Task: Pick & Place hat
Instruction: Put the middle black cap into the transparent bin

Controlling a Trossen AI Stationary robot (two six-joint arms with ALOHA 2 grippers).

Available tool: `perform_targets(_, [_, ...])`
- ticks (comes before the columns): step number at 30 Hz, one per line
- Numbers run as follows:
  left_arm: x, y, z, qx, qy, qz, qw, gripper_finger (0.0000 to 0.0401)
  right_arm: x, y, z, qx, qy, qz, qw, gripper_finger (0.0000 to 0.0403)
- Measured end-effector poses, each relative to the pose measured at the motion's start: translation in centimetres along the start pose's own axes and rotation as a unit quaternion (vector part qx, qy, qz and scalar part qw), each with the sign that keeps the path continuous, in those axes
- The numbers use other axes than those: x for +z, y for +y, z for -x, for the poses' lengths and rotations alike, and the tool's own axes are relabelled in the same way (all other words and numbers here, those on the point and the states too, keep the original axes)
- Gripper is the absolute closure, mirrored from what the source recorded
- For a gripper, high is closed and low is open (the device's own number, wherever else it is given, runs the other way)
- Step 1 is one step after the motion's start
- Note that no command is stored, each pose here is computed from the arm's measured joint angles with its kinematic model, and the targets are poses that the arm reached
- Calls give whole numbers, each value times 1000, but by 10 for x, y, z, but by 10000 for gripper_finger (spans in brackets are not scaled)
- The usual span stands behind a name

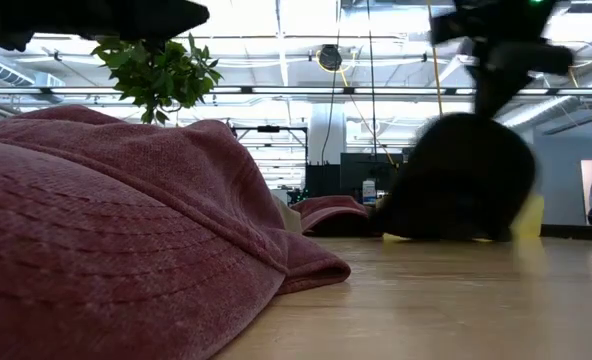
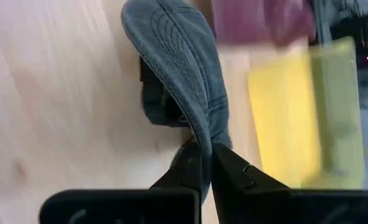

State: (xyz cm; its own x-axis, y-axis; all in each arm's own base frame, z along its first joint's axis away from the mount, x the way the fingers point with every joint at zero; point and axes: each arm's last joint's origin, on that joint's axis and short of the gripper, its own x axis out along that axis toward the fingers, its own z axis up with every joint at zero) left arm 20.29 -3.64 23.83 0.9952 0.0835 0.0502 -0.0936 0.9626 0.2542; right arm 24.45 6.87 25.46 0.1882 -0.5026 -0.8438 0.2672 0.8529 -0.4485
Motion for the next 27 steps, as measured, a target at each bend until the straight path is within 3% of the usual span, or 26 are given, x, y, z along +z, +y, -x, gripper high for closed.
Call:
perform_targets(7, [4,-8,-8,13,12,-17,1000,244,39,-12,6,68,-90,2,994,398])
perform_targets(14, [14,-24,-29,-9,41,-32,999,144,58,-23,-2,131,-123,-17,984,398])
perform_targets(21, [19,-38,-68,33,118,-73,990,128,70,-30,0,172,-149,-20,974,398])
perform_targets(27, [27,-47,-89,26,112,-61,992,128,73,-32,6,175,-150,-23,973,399])
